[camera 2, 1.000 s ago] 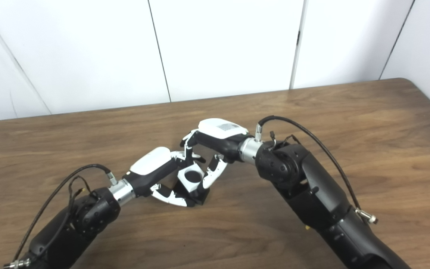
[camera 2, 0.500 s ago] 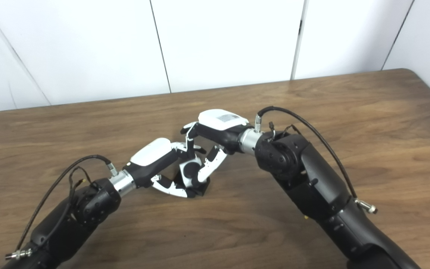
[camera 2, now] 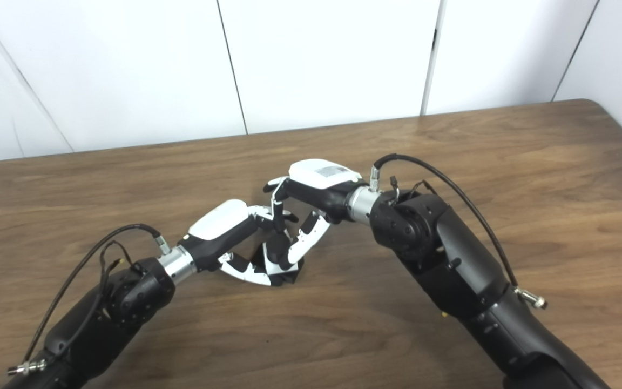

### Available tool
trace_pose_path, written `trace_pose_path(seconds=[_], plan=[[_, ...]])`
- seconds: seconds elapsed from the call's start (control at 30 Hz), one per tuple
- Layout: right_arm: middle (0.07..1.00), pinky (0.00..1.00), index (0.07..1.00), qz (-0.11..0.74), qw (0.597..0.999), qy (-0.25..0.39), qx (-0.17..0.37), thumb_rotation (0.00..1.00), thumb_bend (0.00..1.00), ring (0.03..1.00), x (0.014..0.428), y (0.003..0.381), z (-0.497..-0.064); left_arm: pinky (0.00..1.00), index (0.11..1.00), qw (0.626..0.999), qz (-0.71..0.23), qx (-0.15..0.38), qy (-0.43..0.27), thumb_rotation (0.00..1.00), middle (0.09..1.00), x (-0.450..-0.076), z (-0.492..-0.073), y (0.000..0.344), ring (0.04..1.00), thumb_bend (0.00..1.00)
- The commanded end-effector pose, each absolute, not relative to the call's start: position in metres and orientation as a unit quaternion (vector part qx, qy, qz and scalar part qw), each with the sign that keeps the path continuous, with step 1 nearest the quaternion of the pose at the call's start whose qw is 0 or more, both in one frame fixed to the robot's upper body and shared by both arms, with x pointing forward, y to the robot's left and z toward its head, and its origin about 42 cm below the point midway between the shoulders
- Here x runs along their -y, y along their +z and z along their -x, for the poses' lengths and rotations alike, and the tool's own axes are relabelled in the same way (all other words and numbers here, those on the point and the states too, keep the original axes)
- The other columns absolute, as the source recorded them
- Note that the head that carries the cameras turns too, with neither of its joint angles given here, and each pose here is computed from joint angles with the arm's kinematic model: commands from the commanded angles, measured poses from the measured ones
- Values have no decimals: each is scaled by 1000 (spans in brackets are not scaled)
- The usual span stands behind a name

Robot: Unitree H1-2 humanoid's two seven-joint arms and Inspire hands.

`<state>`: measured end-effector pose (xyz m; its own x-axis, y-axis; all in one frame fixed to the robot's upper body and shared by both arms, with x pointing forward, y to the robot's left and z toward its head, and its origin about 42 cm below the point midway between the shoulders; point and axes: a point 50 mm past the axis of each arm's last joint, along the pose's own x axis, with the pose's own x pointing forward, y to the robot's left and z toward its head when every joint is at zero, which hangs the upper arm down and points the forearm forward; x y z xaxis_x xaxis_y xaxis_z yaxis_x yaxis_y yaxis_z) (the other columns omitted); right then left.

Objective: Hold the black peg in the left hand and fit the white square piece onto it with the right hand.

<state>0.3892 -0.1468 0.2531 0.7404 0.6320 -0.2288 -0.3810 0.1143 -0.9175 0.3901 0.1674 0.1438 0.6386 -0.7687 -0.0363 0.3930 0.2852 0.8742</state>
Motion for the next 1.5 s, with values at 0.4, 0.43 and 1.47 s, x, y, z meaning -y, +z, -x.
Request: trace_pose_path(seconds=[0.4,0.43,1.47], plan=[[923,848,730,549,769,289,151,421,955,907,171,294,-397,847,492,719,-537,119,-425,79,842,-187,-373,101,853,520],[922,843,731,548,771,286,152,422,954,905,173,296,-398,850,491,719,-536,118,-425,79,842,-188,-373,101,853,520],[883,708,779,450,867,124,175,347,814,850,239,300,-374,823,494,728,-556,102,-388,86,837,-195,-375,98,837,517]])
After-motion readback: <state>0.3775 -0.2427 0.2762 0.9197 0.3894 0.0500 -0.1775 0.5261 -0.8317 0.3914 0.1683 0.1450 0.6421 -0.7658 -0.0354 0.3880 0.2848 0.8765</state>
